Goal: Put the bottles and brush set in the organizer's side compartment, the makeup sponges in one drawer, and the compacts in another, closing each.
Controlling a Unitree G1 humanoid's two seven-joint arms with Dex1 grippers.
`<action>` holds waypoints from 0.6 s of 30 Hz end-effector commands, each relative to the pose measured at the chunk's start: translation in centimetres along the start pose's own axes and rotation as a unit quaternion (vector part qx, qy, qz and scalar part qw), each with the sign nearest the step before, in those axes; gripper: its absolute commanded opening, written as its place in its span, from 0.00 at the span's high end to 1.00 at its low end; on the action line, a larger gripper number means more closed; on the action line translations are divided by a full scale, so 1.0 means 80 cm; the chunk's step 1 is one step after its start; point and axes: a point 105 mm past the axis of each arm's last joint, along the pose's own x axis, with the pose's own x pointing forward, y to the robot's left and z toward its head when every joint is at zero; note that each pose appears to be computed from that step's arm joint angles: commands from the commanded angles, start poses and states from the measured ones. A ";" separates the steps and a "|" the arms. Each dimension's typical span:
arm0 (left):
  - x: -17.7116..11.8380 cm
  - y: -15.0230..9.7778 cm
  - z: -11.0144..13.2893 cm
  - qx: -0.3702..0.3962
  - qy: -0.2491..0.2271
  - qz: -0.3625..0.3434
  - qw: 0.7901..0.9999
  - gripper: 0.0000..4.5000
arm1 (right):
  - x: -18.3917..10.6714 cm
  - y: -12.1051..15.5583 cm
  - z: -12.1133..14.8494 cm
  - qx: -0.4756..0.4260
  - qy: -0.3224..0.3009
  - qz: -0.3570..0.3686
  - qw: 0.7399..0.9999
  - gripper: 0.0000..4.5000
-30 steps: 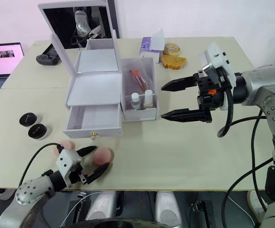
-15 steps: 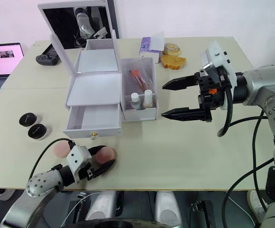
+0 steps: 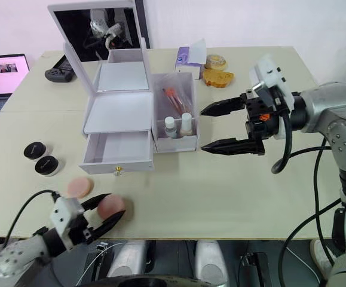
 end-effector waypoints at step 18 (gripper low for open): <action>0.008 0.046 0.189 0.089 -0.065 -0.073 0.991 0.40 | 0.025 -0.019 -0.003 -0.044 -0.011 0.021 0.999 0.00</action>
